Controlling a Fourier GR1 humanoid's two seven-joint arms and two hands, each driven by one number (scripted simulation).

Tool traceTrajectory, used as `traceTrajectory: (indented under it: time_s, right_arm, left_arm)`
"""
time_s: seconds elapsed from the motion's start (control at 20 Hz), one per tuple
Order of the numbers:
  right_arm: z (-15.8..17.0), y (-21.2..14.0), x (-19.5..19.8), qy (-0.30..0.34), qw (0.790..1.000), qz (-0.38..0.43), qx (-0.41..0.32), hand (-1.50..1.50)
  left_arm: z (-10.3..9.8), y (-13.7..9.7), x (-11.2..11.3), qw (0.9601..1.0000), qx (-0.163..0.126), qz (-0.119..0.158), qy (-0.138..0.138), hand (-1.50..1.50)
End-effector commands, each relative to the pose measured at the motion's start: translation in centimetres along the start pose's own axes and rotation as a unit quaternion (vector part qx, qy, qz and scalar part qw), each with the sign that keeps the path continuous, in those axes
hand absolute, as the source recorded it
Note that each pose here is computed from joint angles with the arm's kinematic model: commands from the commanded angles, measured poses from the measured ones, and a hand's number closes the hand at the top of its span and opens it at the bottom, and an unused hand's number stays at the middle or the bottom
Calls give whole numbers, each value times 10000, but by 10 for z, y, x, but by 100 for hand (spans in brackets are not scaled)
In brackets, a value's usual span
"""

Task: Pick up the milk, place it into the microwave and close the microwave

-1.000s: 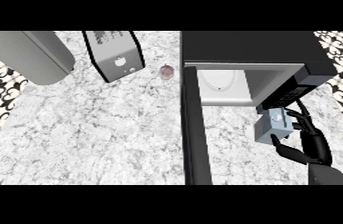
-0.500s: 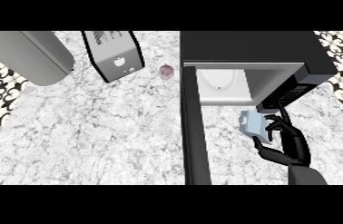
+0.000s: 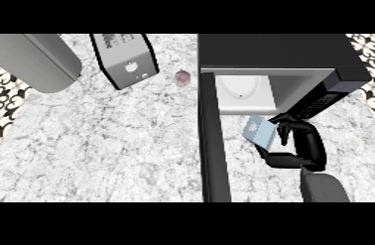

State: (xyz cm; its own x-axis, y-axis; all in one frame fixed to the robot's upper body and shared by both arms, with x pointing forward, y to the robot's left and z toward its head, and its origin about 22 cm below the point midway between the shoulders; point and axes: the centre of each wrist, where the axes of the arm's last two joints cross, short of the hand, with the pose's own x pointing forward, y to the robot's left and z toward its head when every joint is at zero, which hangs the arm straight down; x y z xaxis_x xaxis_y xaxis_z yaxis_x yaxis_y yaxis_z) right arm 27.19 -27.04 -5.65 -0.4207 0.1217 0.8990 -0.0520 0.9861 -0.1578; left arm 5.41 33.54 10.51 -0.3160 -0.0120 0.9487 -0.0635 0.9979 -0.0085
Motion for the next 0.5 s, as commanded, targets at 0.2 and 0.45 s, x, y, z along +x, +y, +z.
traceTrajectory:
  time_s: [0.2, 0.45]
  right_arm:
    - [-62, 40, 20, -83, 9989, 451, -99, 150]
    - [-106, 44, 21, 120, 9905, 1365, 93, 150]
  left_arm:
    - [6, 8, 15, 9996, -137, 123, -222, -150]
    - [2, 1, 6, 9998, -57, 99, -169, -150]
